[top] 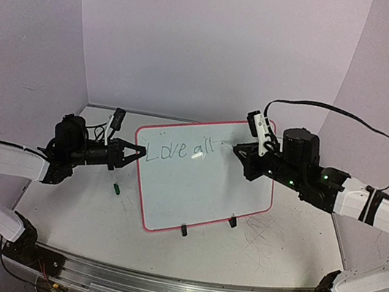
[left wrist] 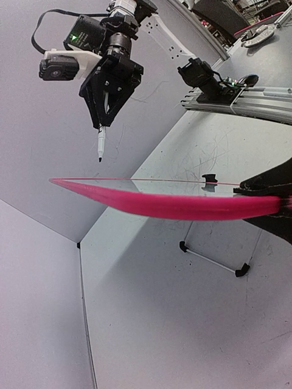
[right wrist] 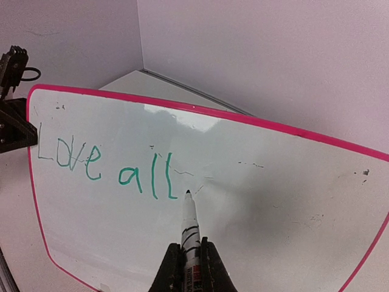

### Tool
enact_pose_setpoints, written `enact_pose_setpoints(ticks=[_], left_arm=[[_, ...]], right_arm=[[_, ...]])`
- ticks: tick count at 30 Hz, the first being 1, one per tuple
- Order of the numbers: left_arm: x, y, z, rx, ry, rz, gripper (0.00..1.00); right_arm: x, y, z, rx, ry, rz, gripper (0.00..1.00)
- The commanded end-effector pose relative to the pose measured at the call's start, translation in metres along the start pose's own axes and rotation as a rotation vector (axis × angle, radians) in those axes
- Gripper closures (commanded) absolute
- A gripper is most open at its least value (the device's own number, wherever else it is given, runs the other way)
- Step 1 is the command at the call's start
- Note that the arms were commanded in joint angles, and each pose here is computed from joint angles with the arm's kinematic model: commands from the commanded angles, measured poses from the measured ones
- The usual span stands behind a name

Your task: Write a sentence on the whiteboard

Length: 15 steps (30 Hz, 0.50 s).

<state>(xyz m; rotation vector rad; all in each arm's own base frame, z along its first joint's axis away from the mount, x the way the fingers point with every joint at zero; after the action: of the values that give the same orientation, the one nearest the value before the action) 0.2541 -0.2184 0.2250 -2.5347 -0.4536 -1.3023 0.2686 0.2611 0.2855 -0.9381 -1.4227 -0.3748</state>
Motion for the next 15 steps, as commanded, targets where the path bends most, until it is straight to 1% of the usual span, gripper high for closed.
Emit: enact_pose_setpoints(ticks=[1, 5, 10, 15], left_arm=[[-0.013, -0.001, 0.014, 0.085, 0.03, 0.043, 1.0], [-0.014, 0.0, 0.015, 0.087, 0.028, 0.045, 1.0], [-0.015, 0.001, 0.016, 0.086, 0.026, 0.051, 1.0], [-0.017, 0.001, 0.018, 0.09, 0.023, 0.058, 1.0]], right_arm=[[0.007, -0.002, -0.009, -0.068, -0.021, -0.041, 1.0], [0.008, -0.003, -0.012, -0.098, -0.02, -0.043, 1.0], [0.004, 0.001, -0.012, -0.082, 0.003, -0.035, 1.0], [0.007, 0.001, -0.02, -0.094, 0.037, -0.046, 1.0]])
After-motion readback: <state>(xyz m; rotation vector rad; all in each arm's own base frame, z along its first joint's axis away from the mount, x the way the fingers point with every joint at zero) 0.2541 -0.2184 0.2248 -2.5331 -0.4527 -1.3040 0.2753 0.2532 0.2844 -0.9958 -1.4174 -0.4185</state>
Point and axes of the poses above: each gripper's point midway between its finger pads, its own y axis out along the fingers, its own z axis along the line the jaws close on, x = y × z, the point moved 6 cm from there along -y, back along the fingers, and after that the axes turned 6 degrees about -y, right-handed, at the moved point
